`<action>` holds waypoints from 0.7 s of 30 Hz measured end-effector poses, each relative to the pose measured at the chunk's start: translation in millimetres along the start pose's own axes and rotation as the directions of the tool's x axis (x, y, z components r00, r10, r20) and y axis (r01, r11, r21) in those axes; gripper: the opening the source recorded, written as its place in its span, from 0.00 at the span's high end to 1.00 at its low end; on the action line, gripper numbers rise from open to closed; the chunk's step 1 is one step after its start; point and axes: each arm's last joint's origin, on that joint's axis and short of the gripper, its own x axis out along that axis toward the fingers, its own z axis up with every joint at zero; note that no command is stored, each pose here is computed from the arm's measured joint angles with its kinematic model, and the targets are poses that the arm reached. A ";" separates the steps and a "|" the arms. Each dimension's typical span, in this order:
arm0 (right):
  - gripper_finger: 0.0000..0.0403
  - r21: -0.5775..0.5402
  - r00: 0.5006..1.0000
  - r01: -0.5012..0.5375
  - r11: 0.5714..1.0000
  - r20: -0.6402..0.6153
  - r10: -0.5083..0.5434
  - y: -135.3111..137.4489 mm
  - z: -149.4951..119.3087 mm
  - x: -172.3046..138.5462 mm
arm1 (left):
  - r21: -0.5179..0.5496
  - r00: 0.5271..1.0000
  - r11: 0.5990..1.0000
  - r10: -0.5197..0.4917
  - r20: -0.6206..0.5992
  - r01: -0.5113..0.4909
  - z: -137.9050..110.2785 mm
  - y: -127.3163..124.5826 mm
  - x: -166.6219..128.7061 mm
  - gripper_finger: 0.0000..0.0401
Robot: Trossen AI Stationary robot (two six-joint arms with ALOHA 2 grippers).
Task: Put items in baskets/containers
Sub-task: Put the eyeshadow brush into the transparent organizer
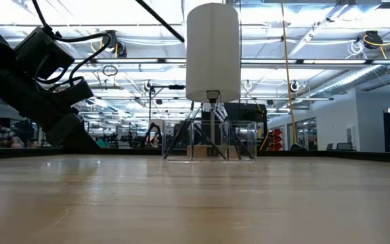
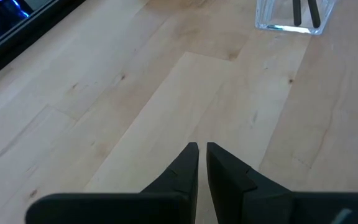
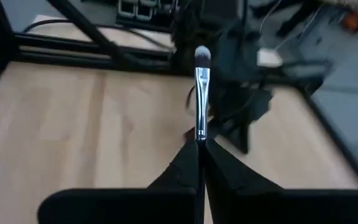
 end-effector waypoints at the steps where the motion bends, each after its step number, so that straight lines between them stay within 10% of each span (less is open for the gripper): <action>1: 1.00 -0.021 1.000 0.007 1.000 0.018 -0.007 -4.1 3.1 0.3 | 0.000 1.000 1.000 0.000 0.000 0.000 0.0 0.0 0.0 0.90; 7: 1.00 -0.083 0.994 0.009 0.996 0.110 0.000 -35.5 5.7 20.2 | 0.000 1.000 1.000 0.000 0.000 0.000 0.0 0.0 0.0 0.90; 21: 1.00 0.072 0.899 0.054 0.996 0.430 -0.080 -130.9 -100.3 49.0 | 0.020 1.000 1.000 0.002 -0.007 -0.002 -0.8 0.2 0.0 0.90</action>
